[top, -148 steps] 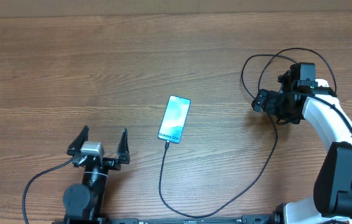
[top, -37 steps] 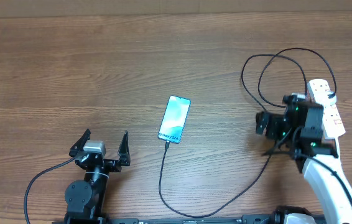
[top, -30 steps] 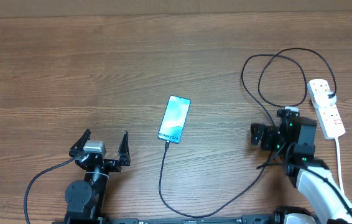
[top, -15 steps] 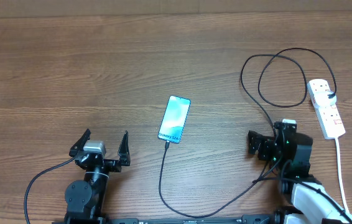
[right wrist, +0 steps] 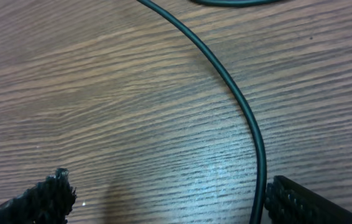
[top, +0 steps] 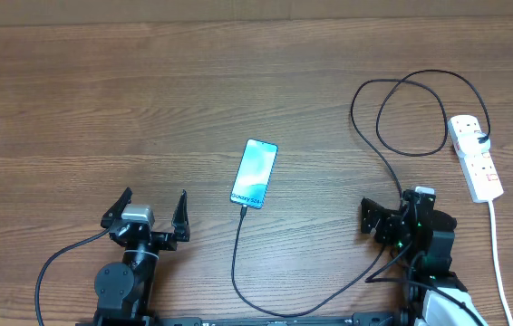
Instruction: Plug charger to phone and switch on socket
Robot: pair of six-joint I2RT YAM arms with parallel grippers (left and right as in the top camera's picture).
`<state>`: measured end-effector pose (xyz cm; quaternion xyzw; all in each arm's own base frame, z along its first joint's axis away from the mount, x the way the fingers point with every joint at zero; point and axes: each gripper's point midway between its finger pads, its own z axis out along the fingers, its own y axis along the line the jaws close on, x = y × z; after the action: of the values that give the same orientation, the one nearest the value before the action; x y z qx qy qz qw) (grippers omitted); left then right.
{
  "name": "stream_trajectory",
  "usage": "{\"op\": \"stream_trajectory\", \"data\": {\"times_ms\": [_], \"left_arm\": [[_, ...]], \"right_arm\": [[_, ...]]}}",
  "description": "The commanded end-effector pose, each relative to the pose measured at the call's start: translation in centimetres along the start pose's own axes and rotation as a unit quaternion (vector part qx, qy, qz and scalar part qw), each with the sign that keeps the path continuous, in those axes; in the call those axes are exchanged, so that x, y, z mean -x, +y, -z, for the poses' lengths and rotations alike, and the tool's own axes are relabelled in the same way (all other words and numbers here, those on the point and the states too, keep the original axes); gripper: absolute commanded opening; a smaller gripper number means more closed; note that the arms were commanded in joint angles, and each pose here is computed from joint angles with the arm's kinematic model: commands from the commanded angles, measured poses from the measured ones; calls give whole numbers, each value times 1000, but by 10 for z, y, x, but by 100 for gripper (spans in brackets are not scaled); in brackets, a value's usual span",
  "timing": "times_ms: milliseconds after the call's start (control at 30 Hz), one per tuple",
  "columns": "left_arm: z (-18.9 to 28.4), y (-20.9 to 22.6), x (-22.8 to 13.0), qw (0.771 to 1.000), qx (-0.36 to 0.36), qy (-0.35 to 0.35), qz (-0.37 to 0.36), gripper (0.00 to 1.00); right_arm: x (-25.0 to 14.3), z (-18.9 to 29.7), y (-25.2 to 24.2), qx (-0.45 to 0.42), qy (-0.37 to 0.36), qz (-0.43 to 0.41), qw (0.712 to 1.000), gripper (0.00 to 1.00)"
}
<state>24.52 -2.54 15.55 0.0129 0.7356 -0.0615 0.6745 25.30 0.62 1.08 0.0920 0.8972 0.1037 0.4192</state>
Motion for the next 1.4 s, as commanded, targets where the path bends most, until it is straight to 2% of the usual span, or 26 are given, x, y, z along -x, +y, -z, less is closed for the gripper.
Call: {"op": "stream_trajectory", "data": {"times_ms": [0, 267, 533, 900, 1367], "left_arm": [[0, 3, 1, 1000, 7, -3, -6, 100], [0, 3, 1, 1000, 7, -3, -6, 100], [0, 3, 1, 1000, 7, -3, -6, 100], [0, 3, 1, 1000, 7, -3, -6, 100], [0, 3, 1, 1000, 7, -3, -6, 100]], "right_arm": [[-3, 3, 4, 10, -2, -5, 1000, 100], [4, 15, 8, 15, -19, 0, 1000, 100], [14, 28, 31, 45, -51, 43, 997, 100], [57, 62, 74, 131, -169, 82, 974, 100], [99, 109, 91, 163, -298, 93, 936, 100]]}}
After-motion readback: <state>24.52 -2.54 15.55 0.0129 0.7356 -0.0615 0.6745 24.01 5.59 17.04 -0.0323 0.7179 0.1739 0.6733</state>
